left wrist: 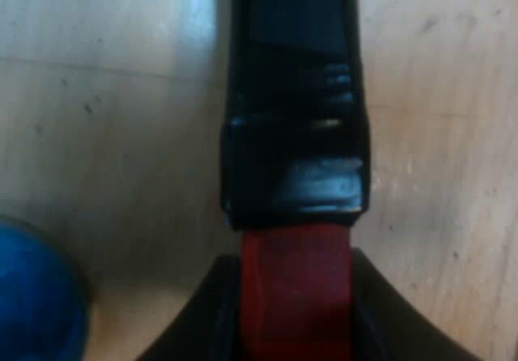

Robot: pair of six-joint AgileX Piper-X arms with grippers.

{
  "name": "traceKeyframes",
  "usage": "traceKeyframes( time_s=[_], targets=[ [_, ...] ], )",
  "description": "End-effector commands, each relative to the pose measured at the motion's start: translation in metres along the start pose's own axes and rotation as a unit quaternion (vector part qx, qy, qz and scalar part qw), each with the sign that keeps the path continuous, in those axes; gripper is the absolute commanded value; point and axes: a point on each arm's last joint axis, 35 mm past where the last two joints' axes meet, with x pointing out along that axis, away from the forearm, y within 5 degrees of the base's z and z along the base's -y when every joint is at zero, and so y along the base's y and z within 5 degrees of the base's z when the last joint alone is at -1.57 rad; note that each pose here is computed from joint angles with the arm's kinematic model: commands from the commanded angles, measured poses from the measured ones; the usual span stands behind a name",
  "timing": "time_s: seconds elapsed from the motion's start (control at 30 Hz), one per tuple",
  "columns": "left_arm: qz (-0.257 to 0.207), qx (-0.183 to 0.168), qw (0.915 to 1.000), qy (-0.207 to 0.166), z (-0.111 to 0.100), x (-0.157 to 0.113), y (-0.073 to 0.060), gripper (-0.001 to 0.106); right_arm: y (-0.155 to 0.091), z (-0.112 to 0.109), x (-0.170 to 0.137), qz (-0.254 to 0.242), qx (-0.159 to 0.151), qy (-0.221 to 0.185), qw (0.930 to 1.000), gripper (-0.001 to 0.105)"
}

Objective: Put the handle in the coffee machine

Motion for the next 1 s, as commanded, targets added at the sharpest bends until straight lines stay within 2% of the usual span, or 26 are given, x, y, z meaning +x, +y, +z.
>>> traceKeyframes(
  time_s=[0.03, 0.1, 0.17, 0.2, 0.23, 0.27, 0.43, 0.6, 0.7, 0.8, 0.87, 0.9, 0.97, 1.0],
  targets=[
    [0.012, 0.003, 0.9999, 0.005, 0.0, 0.002, 0.001, 0.005, 0.001, 0.0, -0.002, 0.001, -0.002, -0.004, 1.0, 0.105],
    [0.013, 0.005, 0.9999, 0.005, 0.0, 0.002, 0.001, 0.017, 0.001, 0.0, -0.002, 0.001, 0.001, -0.004, 1.0, 0.105],
    [0.012, 0.006, 0.9999, 0.006, 0.0, 0.002, 0.001, 0.04, 0.001, 0.0, -0.002, 0.001, 0.001, -0.004, 1.0, 0.105],
    [0.012, 0.006, 0.9999, 0.006, 0.0, 0.002, 0.001, 0.045, 0.001, 0.0, -0.002, 0.001, 0.001, -0.004, 1.0, 0.105],
    [0.012, 0.006, 0.9999, 0.006, 0.0, 0.002, 0.001, 0.058, 0.001, 0.0, -0.002, 0.001, 0.001, -0.004, 1.0, 0.105],
    [0.012, 0.006, 0.9999, 0.006, 0.0, 0.002, 0.001, 0.064, 0.001, 0.0, -0.002, 0.001, 0.001, -0.004, 1.0, 0.105],
    [0.011, 0.013, 0.9998, 0.007, 0.0, 0.001, 0.0, 0.065, 0.001, 0.0, -0.002, 0.001, 0.001, -0.004, 1.0, 0.105],
    [0.011, 0.018, 0.9998, 0.001, -0.002, -0.012, -0.005, 0.065, 0.001, 0.0, -0.002, 0.001, 0.001, -0.004, 1.0, 0.105],
    [0.013, 0.02, 0.9991, -0.035, -0.003, -0.027, -0.012, 0.065, 0.001, 0.001, -0.004, 0.0, 0.001, 0.0, 1.0, 0.105],
    [0.021, 0.028, 0.996, -0.082, -0.008, -0.045, -0.022, 0.065, 0.002, 0.001, -0.01, -0.009, 0.002, 0.022, 0.9997, 0.105],
    [0.037, 0.038, 0.9905, -0.127, -0.013, -0.061, -0.031, 0.065, 0.002, 0.001, -0.016, -0.016, 0.003, 0.04, 0.9991, 0.105],
    [0.04, 0.039, 0.9894, -0.134, -0.014, -0.063, -0.032, 0.065, 0.002, 0.002, -0.018, -0.016, 0.004, 0.041, 0.999, 0.105],
    [0.055, 0.048, 0.9813, -0.178, -0.022, -0.078, -0.042, 0.065, 0.003, 0.002, -0.02, -0.019, 0.004, 0.048, 0.9987, 0.105],
    [0.059, 0.048, 0.9793, -0.187, -0.024, -0.081, -0.045, 0.065, 0.003, 0.002, -0.02, -0.019, 0.004, 0.048, 0.9987, 0.105]
  ],
)
